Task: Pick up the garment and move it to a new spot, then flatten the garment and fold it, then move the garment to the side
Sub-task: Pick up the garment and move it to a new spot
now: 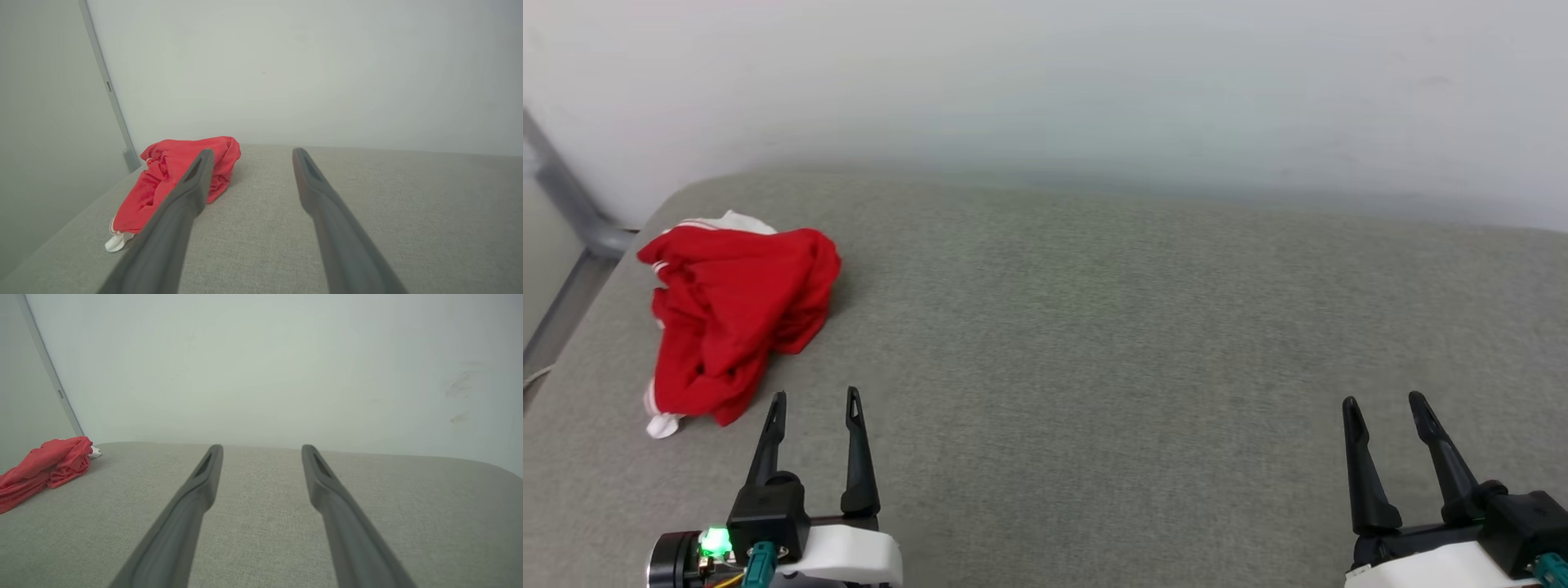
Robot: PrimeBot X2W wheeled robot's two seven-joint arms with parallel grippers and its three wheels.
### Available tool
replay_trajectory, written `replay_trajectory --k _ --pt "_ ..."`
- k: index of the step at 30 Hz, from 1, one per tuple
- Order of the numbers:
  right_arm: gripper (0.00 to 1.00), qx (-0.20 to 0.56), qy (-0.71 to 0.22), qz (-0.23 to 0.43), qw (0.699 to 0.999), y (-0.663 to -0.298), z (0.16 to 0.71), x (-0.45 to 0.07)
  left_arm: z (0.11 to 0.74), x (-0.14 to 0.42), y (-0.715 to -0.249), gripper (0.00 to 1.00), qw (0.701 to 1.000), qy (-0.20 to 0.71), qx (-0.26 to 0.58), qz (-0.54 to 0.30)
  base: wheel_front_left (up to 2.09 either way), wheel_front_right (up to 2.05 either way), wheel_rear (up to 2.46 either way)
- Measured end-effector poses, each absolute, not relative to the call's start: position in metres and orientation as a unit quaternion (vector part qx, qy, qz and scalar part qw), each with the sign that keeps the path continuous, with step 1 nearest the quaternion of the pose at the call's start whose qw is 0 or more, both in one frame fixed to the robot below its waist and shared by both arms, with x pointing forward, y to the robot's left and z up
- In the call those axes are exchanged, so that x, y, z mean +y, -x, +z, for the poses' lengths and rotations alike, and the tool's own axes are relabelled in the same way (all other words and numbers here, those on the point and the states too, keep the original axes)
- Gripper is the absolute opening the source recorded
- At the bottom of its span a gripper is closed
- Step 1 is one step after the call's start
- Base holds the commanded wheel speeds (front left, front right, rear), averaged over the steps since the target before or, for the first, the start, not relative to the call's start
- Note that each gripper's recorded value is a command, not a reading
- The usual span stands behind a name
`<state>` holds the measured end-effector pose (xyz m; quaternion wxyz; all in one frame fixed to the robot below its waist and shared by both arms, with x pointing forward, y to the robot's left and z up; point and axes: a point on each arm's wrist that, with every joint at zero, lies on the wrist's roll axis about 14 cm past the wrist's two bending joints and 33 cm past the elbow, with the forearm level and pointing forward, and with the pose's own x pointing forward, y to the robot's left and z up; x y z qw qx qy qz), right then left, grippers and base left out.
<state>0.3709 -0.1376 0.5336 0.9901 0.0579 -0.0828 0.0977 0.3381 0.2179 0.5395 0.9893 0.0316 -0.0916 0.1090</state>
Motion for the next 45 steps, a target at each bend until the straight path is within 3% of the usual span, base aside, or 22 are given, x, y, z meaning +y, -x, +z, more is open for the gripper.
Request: replay_trajectory --k 32,45 --pt "1.00 -0.060 -0.073 0.292 0.952 -0.392 0.525 -0.001 0.539 0.329 -0.231 1.00 0.944 -0.039 -0.080 0.316 0.00 0.00 0.00" --pt "1.00 -0.056 -0.070 0.297 0.951 -0.394 0.520 0.002 0.552 0.338 -0.243 1.00 0.945 -0.036 -0.099 0.310 0.00 0.00 0.00"
